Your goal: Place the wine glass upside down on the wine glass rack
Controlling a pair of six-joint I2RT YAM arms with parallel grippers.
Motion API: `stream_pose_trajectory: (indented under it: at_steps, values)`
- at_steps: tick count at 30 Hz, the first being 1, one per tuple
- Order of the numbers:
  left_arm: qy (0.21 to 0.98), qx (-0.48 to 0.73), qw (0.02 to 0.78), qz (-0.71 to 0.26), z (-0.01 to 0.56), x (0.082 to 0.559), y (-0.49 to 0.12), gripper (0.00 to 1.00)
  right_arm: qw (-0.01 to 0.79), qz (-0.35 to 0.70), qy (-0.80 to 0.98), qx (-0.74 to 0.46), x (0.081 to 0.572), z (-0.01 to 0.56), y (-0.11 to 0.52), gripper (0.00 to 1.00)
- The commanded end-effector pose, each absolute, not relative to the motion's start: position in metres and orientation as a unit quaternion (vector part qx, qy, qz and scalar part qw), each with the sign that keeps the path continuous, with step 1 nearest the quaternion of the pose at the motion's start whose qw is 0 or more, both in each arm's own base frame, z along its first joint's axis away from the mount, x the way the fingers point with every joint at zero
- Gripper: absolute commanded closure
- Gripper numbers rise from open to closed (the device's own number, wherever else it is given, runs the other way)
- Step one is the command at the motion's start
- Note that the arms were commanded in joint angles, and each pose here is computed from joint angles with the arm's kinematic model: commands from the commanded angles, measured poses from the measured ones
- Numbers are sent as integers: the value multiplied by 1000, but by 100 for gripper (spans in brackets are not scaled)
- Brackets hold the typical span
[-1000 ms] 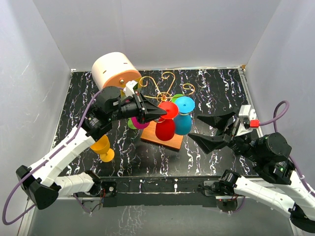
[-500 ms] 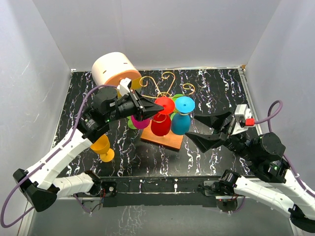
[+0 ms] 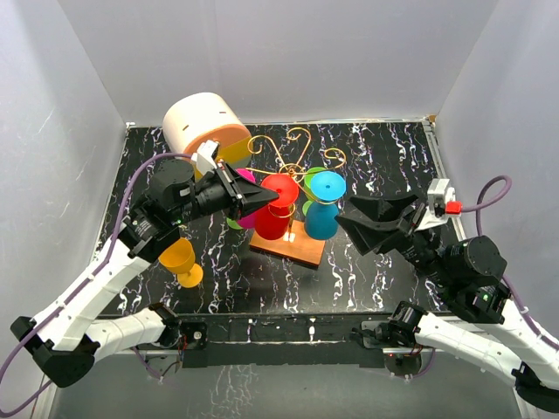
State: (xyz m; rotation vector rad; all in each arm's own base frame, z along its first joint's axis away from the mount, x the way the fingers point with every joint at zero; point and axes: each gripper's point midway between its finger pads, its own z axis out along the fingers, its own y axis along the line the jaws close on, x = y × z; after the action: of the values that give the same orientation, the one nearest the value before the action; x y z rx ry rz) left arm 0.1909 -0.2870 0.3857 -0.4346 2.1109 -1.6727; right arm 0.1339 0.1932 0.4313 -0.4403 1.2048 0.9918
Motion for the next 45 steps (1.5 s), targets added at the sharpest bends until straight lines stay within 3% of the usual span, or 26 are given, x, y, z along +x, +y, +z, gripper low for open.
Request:
stream_pose_trajectory:
  at_steps: [1,13,40,45]
  values:
    - [749,-126,205,-618,401,179,-286,100,718,425,544,-85,157,450,166,45]
    - [759,-116,186,-613,392,166,-282,100,714,386,584,-4,173,428,138,44]
    - [759,-41,152,-632,397,153,-298,100,717,377,587,7,177,422,136,41]
    - [764,-23,176,-620,400,163,-303,100,717,377,586,7,175,422,134,41]
